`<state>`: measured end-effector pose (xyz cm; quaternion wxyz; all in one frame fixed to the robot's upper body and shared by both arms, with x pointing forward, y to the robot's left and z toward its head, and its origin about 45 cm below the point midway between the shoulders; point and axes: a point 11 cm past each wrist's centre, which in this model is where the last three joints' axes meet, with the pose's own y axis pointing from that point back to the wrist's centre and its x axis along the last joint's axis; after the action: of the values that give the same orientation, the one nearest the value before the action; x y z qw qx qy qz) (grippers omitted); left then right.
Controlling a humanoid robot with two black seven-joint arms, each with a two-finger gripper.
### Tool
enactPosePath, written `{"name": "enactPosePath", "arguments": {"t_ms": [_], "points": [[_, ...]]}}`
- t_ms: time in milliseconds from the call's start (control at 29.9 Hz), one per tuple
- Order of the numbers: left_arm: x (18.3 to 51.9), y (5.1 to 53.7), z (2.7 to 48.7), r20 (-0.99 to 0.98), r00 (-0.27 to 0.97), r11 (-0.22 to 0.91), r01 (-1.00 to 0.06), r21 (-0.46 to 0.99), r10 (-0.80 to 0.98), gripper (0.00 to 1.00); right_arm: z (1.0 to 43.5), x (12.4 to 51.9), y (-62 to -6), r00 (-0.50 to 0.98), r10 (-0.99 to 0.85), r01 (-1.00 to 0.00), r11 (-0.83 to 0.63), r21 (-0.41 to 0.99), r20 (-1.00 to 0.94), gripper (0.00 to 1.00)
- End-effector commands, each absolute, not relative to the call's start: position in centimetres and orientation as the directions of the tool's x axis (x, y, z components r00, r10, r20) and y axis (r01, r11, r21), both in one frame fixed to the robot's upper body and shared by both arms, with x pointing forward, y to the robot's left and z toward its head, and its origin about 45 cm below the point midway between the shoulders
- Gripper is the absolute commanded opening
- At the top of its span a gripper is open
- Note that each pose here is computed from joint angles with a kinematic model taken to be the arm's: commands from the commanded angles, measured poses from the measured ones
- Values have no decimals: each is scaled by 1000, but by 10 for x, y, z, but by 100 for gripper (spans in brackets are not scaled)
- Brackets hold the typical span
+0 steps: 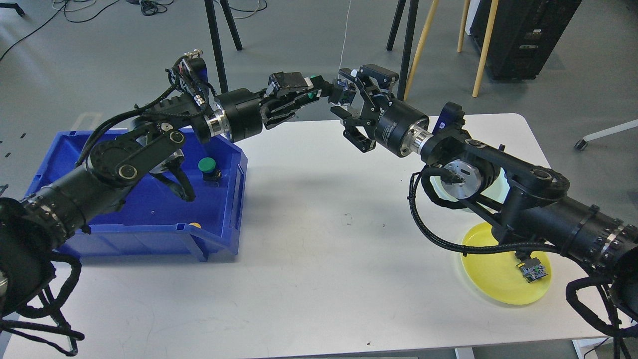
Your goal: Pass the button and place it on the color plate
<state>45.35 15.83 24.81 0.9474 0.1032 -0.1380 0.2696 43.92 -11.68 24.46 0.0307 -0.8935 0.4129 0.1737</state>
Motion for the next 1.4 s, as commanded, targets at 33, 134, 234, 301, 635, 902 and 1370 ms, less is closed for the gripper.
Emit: {"name": "enactPosePath", "arguments": {"t_ms": [33, 134, 234, 301, 635, 902, 1370], "points": [[454, 159, 248, 319, 816, 832, -541, 123, 483, 5, 248, 441, -117, 596, -728, -753, -653, 80, -338, 43], [453, 160, 246, 317, 817, 832, -540, 126, 483, 5, 249, 440, -116, 599, -725, -750, -656, 78, -339, 26], [452, 161, 244, 314, 817, 831, -542, 128, 484, 5, 250, 441, -114, 585, -736, -763, -642, 78, -341, 8], [452, 162, 244, 313, 816, 829, -544, 128, 486, 5, 250, 440, -110, 586, -733, -761, -644, 75, -345, 2], [456, 167, 251, 255, 800, 814, -576, 71, 544, 84, 247, 440, -107, 571, -743, -769, -633, 89, -350, 1], [458, 169, 254, 239, 794, 809, -586, 54, 559, 91, 232, 449, -139, 339, -792, -876, -463, 137, -509, 1], [455, 167, 249, 230, 800, 812, -581, 59, 555, 92, 102, 418, -343, -644, -548, -730, 230, 644, -534, 1]]}}
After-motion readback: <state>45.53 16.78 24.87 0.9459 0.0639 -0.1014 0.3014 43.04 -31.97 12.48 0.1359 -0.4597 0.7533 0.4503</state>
